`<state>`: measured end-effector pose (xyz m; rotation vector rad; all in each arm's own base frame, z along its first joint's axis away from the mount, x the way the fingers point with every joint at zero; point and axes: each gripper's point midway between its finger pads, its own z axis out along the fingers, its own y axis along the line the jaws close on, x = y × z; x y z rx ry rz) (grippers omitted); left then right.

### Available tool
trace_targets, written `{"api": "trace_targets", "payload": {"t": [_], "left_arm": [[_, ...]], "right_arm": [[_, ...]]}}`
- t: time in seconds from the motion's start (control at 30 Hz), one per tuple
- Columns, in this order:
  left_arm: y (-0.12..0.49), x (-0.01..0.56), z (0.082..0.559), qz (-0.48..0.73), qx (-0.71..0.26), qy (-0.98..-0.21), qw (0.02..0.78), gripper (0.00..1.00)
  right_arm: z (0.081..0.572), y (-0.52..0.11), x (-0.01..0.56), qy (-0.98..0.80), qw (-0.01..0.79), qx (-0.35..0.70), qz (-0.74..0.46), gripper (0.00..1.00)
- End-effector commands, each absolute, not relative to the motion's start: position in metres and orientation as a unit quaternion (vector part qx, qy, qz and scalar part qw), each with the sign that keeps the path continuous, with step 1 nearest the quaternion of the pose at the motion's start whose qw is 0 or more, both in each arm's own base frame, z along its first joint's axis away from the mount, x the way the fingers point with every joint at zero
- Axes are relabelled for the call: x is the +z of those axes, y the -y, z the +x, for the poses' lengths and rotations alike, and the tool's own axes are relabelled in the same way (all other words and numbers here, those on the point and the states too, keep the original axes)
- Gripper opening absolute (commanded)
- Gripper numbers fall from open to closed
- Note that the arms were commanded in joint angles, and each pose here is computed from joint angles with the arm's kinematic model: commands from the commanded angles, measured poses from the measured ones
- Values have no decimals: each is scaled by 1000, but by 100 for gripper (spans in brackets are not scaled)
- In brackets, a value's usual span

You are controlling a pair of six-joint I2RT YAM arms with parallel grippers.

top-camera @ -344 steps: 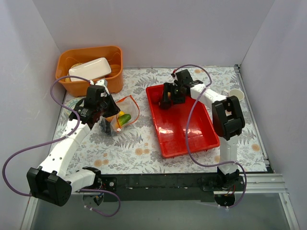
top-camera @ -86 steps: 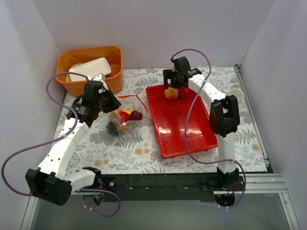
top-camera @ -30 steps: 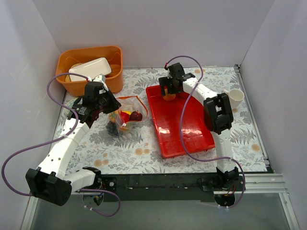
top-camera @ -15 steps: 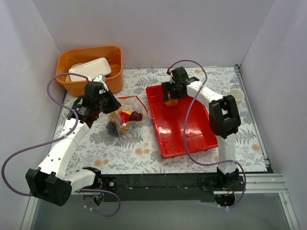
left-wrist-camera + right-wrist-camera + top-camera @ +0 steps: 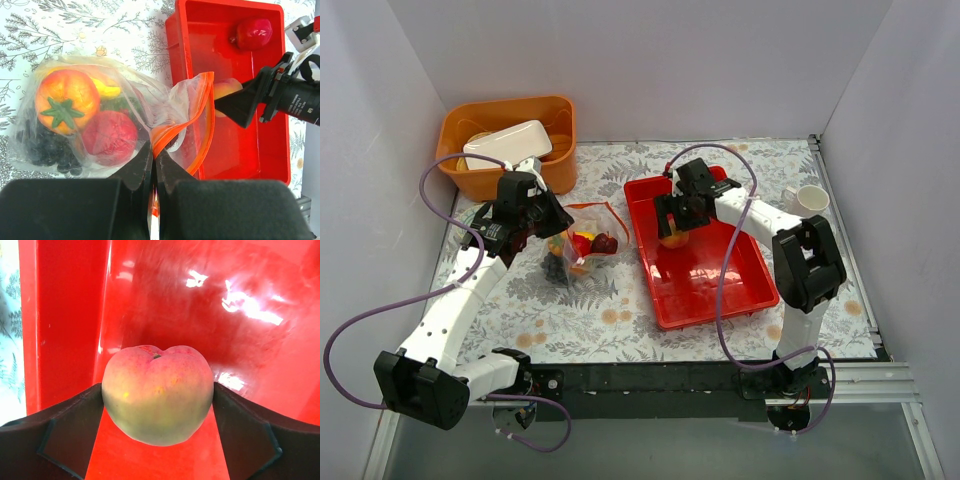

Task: Place the food in the zip-top bag and seal the zipper
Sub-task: Pick up the fake fruit from the bin.

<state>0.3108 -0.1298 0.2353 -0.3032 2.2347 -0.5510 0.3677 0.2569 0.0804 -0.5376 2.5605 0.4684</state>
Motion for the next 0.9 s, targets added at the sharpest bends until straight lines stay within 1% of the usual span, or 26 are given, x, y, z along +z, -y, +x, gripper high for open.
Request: {"api": "trace_targets", "payload": {"t": [0.0, 0.03, 0.07, 0.13, 0.6, 0.87], "left_arm": [[131, 245, 311, -115, -230, -874, 412, 0], [131, 245, 311, -114, -229, -874, 412, 0], [131, 244, 310, -115, -229, -875, 411, 0], [131, 243, 310, -115, -229, -876, 409, 0], [130, 241, 308, -116, -226, -877, 408, 0], [129, 239, 306, -116, -224, -878, 406, 0]], "right_arm": [[363, -261, 102, -926, 260, 190, -197, 94], [362, -260, 102, -926, 260, 190, -198, 94], [361, -259, 102, -926, 259, 190, -197, 98], [358, -259, 102, -927, 256, 191, -198, 98], [347, -263, 105, -927, 254, 196, -193, 98], [342, -256, 91, -935, 244, 177, -190, 97]]}}
